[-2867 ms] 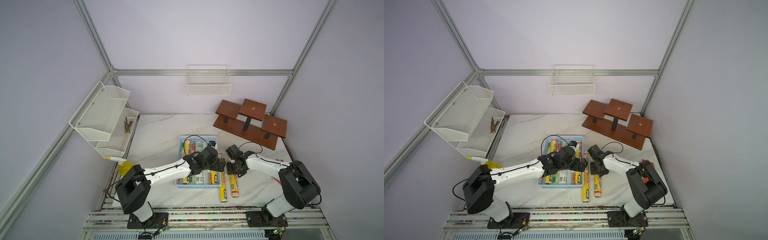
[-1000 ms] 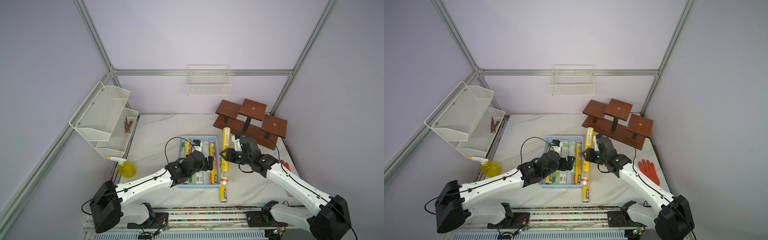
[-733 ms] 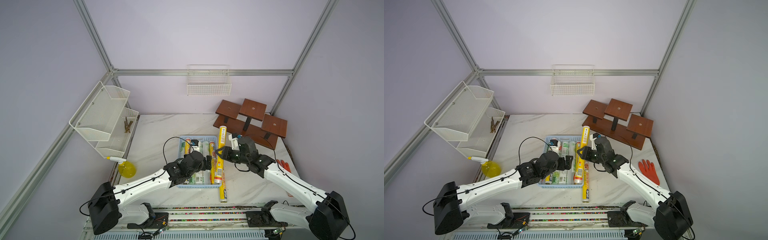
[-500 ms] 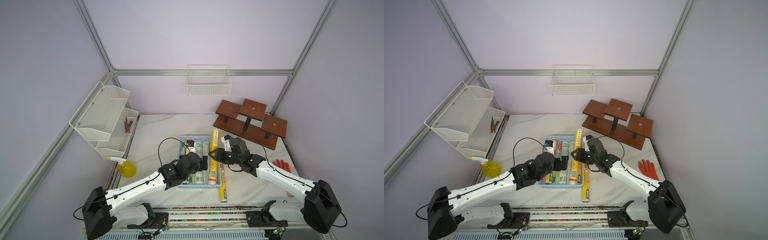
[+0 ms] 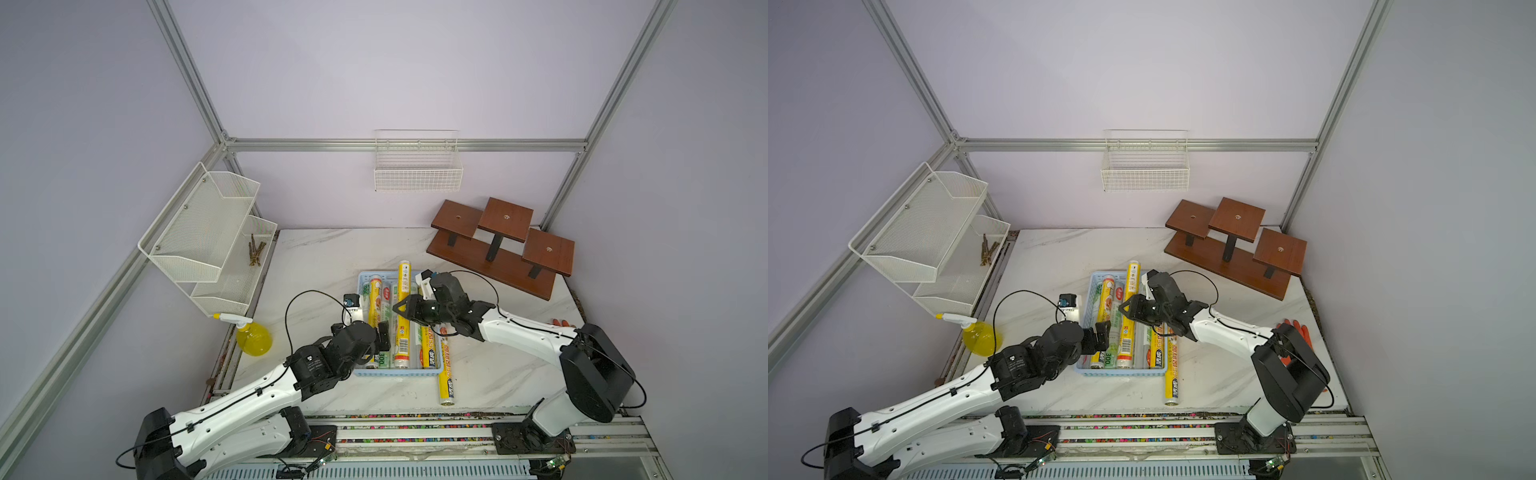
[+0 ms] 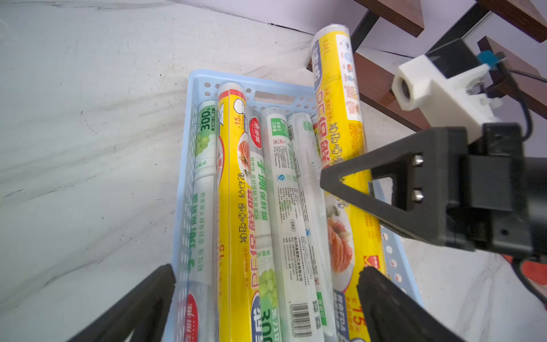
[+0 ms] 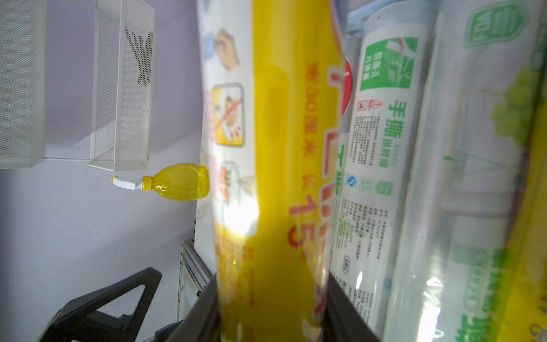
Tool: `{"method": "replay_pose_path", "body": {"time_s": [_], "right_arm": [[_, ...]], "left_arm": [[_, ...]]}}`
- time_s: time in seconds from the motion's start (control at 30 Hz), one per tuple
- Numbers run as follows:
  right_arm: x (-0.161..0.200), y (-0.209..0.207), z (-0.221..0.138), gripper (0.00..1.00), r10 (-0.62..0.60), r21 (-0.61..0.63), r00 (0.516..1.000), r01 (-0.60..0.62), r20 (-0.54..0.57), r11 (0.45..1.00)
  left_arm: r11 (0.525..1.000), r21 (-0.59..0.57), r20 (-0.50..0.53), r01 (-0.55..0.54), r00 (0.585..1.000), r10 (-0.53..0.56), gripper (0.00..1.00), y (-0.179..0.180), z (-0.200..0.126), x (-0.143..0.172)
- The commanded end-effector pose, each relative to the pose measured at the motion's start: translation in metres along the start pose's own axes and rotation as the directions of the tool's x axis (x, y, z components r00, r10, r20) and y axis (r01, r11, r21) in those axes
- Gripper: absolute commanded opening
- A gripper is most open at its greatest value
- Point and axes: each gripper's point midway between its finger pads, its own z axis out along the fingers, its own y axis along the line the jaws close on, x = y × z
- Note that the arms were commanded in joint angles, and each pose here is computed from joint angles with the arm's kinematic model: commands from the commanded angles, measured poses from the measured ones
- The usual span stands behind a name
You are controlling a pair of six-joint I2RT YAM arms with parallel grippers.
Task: Put the plastic wrap into the basket
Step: Place the plastic wrap in the basket.
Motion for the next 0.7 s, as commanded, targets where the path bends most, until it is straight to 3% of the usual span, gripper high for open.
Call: {"method": "replay_pose_path", "body": {"time_s": [0.0,0.3,0.67], "right_arm": [[-0.005,0.014,0.006,0.39,-0.021,-0.044,1.0,0.021,-0.004,0.999],[0.001,-0.001,0.03,0.4,0.017,-0.019,0.998,-0.018,-0.054,1.0],[0.012,-0.009,0.053,0.41,0.043,0.004,0.994,-0.043,-0.101,0.999]], "left_arm": [[1.0,-0.001,0.007,0.029,1.0,-0.029,1.0,0.003,-0.001,-0.001],[1.0,0.018,-0.081,-0.023,0.996,0.025,1.0,-0.01,0.007,0.01],[1.0,-0.002,-0.07,-0.004,0.998,0.004,1.0,-0.001,0.003,0.011]]}}
